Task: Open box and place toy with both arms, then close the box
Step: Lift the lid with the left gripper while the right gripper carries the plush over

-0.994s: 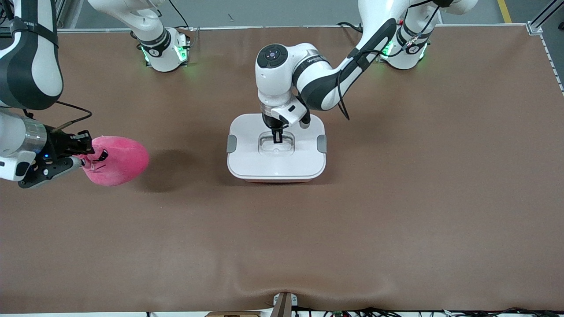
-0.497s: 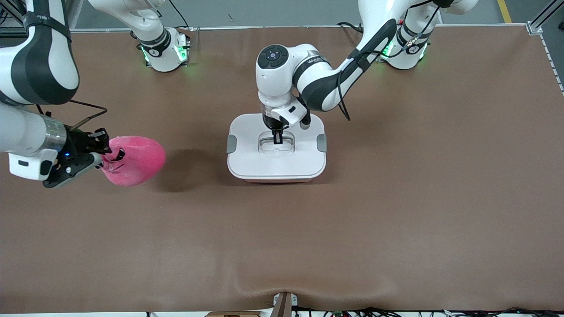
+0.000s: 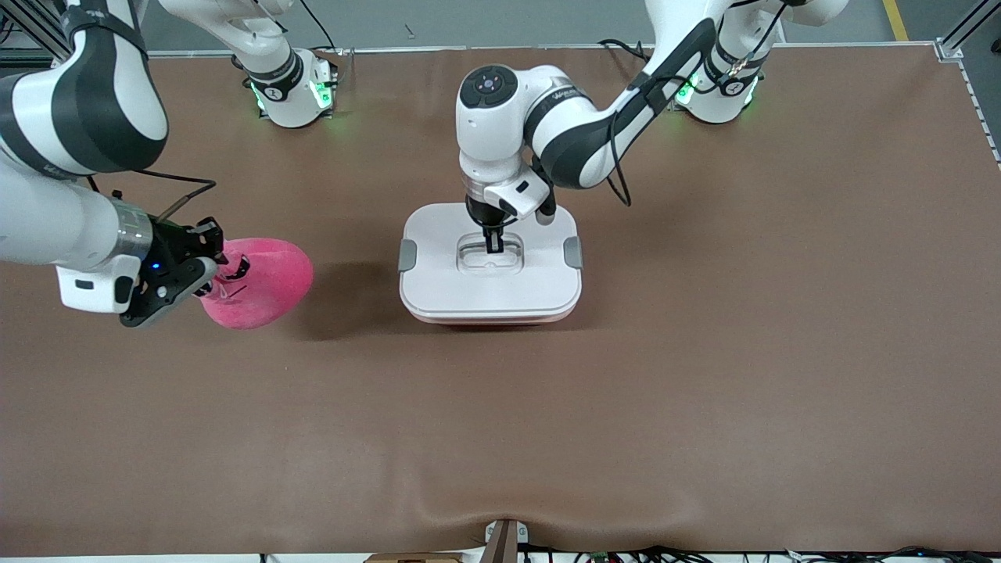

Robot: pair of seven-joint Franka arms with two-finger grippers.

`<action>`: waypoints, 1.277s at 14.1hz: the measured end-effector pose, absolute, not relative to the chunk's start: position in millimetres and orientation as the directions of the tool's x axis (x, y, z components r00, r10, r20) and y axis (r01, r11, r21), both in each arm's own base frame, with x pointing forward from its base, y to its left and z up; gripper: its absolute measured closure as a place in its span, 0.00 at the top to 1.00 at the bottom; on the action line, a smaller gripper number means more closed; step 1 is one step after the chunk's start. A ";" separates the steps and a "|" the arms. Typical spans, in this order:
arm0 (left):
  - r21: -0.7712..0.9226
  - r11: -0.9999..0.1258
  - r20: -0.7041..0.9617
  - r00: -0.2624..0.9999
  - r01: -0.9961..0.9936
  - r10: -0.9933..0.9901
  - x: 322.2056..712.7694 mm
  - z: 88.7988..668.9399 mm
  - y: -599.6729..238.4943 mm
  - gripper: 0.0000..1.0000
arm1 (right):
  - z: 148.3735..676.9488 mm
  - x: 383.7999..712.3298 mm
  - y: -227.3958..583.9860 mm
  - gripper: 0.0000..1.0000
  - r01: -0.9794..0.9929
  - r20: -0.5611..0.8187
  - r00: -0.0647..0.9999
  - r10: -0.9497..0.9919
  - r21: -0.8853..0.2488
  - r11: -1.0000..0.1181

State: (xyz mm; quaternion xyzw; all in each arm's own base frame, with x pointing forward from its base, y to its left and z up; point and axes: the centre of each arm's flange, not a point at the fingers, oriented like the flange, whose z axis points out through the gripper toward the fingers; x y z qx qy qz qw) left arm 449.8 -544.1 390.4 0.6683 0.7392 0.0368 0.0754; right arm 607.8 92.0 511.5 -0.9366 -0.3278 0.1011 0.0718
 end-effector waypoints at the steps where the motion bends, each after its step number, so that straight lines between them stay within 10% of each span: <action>1: 0.155 0.115 -0.063 -0.107 0.981 0.992 448.8 405.3 -541.0 0.07 | 517.2 607.1 101.0 0.04 0.649 -0.124 0.725 0.677 -0.203 -0.733; 18: 0.076 0.338 -0.234 -0.313 0.938 0.921 597.2 548.7 -291.8 0.07 | 559.3 536.5 323.6 0.04 0.977 0.108 0.167 0.980 -0.153 -0.149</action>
